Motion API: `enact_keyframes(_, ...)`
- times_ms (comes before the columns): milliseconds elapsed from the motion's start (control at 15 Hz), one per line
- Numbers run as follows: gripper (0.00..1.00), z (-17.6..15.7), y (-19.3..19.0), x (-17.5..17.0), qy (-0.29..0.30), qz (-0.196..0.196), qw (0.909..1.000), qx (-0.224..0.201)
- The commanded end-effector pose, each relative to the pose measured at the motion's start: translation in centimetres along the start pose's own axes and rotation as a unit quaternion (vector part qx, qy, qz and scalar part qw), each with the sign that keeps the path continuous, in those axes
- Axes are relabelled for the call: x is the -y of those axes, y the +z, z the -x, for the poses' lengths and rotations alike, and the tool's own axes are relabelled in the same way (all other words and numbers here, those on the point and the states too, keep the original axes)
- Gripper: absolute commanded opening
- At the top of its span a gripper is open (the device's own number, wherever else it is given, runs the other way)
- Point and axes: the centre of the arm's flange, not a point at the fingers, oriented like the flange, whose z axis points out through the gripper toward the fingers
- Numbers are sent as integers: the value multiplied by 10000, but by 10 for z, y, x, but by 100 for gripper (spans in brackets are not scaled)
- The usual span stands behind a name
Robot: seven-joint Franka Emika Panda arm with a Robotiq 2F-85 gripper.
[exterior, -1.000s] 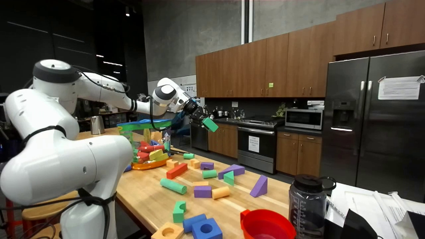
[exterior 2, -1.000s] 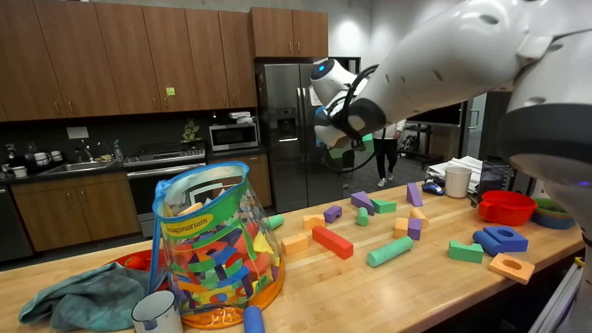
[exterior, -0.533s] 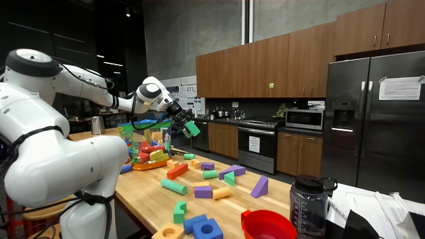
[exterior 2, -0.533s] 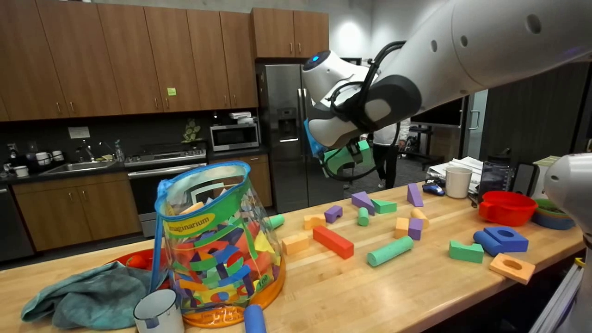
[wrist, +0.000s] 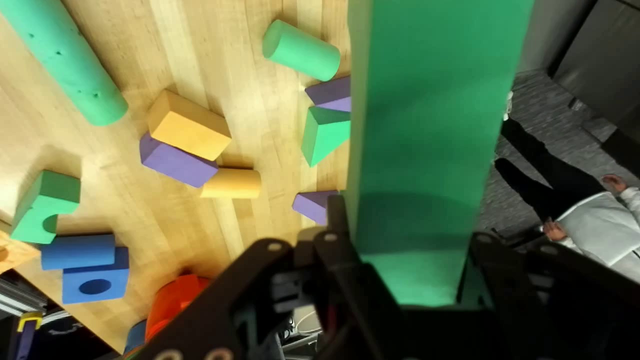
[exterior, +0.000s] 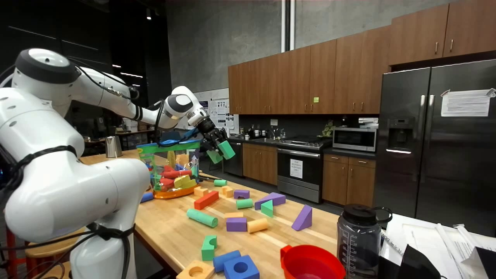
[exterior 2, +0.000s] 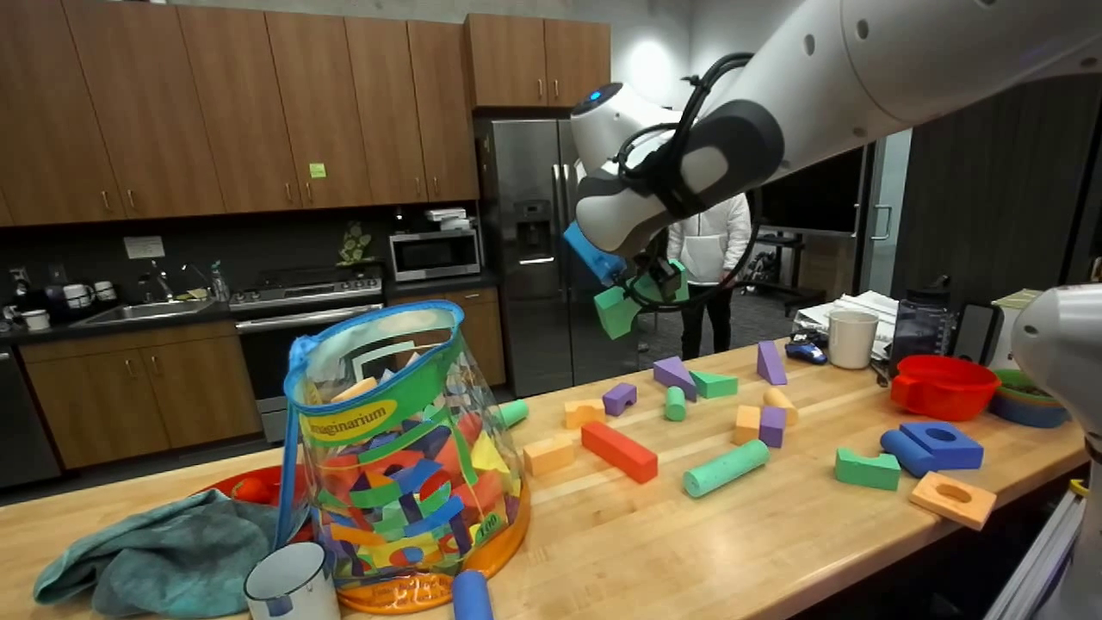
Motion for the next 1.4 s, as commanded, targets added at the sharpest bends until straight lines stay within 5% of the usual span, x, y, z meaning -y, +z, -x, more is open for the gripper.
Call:
enact_keyframes(0,16,8,-17,-3,-521,99,9984,175)
enact_keyframes(1067,16,49,-63,-12,-1628,-211,9862,-195)
enact_keyframes(1333,16,63,-79,-17,-1989,-242,9774,-679)
